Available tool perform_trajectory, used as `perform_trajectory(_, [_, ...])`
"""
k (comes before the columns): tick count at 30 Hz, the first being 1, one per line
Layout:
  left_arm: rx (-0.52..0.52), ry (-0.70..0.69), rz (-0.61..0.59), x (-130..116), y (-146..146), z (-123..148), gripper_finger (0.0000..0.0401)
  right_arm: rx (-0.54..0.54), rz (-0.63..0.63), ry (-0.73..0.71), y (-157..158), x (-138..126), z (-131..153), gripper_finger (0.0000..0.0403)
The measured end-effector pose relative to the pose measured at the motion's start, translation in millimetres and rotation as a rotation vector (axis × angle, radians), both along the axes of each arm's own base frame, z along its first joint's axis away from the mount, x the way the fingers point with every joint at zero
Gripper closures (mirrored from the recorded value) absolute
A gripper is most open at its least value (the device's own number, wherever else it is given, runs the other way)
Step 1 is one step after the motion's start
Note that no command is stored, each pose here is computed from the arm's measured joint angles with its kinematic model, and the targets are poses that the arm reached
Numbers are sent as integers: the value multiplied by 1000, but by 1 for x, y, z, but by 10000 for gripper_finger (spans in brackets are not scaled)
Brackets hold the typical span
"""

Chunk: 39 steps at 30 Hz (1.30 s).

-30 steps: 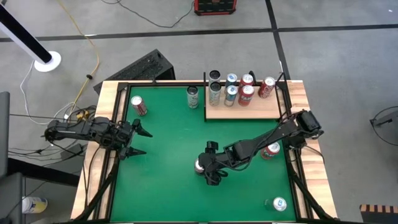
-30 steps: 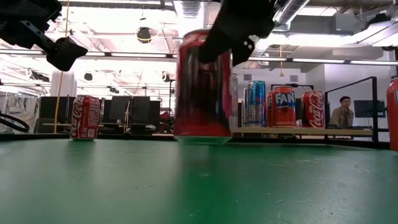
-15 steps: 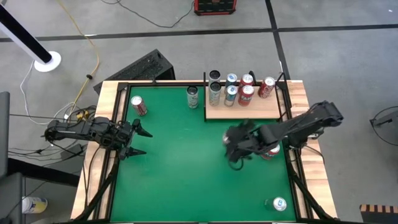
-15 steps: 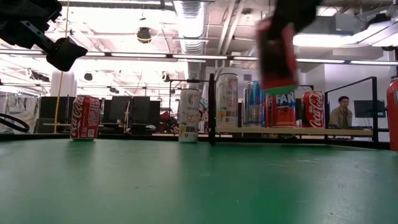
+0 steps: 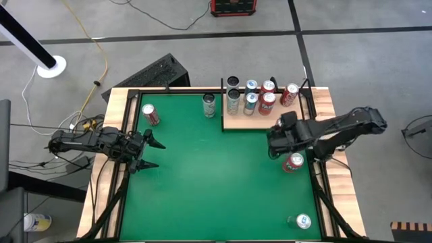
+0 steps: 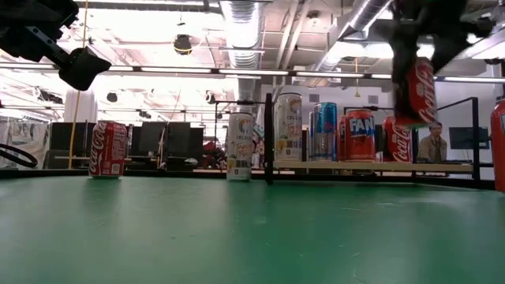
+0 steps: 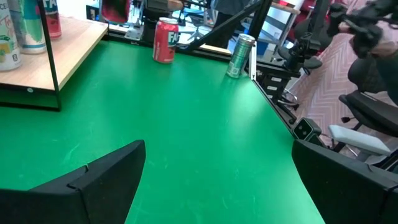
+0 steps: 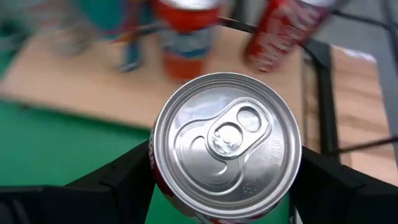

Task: Sort soda cans
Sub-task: Put the bottom red soda can on the shelf align with the other red soda can

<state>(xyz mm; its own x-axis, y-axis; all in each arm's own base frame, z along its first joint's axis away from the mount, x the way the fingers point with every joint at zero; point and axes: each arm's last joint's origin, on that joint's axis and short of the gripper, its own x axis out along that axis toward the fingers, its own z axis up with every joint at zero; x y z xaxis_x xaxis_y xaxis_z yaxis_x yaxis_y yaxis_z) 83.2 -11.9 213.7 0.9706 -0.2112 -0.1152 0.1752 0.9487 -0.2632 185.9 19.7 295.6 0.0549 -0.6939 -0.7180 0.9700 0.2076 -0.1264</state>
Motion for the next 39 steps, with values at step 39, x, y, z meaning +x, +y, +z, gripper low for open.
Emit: perform_trajectory(39, [-2, 0, -13, 0, 0, 0, 10, 61, -304, -71, -132, -46, -48, 78])
